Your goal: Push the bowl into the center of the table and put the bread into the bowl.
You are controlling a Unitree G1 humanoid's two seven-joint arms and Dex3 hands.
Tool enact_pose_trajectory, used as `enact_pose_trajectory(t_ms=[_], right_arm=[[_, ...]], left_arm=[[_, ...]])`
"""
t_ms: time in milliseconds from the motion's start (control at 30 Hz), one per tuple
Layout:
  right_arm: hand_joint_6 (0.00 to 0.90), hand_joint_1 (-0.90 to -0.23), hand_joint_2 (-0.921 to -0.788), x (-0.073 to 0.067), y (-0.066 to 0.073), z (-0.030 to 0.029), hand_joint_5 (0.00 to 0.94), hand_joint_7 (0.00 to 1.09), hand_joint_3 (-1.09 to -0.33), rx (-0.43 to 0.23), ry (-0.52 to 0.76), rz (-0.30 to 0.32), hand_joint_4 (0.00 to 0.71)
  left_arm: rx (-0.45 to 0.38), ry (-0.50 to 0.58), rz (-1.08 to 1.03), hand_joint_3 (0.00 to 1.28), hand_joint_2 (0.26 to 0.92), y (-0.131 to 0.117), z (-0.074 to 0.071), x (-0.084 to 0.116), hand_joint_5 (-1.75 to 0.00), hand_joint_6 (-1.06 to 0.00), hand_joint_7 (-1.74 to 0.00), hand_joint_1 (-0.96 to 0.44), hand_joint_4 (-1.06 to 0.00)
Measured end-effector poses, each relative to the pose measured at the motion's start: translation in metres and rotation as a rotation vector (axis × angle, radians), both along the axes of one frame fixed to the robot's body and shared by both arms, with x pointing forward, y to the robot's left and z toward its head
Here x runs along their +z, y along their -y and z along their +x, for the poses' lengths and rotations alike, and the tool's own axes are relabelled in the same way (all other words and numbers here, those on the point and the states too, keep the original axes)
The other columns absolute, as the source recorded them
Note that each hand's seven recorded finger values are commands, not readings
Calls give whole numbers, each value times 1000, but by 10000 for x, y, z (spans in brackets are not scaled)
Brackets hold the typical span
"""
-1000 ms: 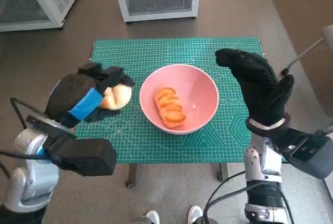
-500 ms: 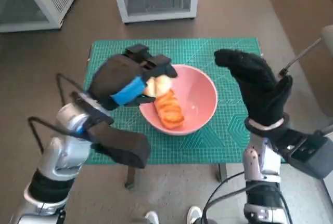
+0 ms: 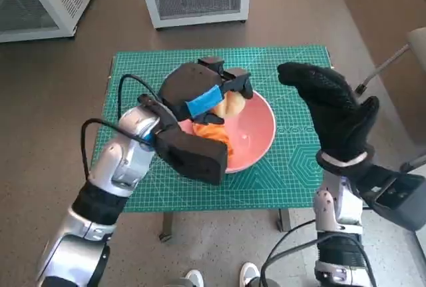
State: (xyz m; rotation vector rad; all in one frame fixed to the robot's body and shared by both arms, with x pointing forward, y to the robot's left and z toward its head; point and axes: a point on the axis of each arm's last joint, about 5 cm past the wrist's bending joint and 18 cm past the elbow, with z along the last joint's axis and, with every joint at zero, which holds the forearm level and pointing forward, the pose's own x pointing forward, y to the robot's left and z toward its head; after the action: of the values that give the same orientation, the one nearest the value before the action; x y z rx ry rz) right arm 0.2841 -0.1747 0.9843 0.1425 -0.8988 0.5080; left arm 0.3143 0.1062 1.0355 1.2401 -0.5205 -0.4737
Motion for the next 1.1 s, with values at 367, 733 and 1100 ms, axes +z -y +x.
enact_pose_trajectory(t_ms=[367,733,1100], right_arm=[[1,-526,-921,-5,22,-23,6,629,-514,-17,2,2,363],[0,-529,-921,-26,34,-22,6,620,-512,-33,7,7,364],[-1,-515,-921,-32,25,1,4,614,-517,-35,-2,11,364]], left_arm=[[29,-57,52,46,919,28,38,-116,-88,-353,-412,-387,-390],[12,-90,24,43,921,-8,31,-184,-2,-214,-274,-442,-238],[7,-134,-64,33,921,-88,25,-244,0,-123,-209,-441,-94]])
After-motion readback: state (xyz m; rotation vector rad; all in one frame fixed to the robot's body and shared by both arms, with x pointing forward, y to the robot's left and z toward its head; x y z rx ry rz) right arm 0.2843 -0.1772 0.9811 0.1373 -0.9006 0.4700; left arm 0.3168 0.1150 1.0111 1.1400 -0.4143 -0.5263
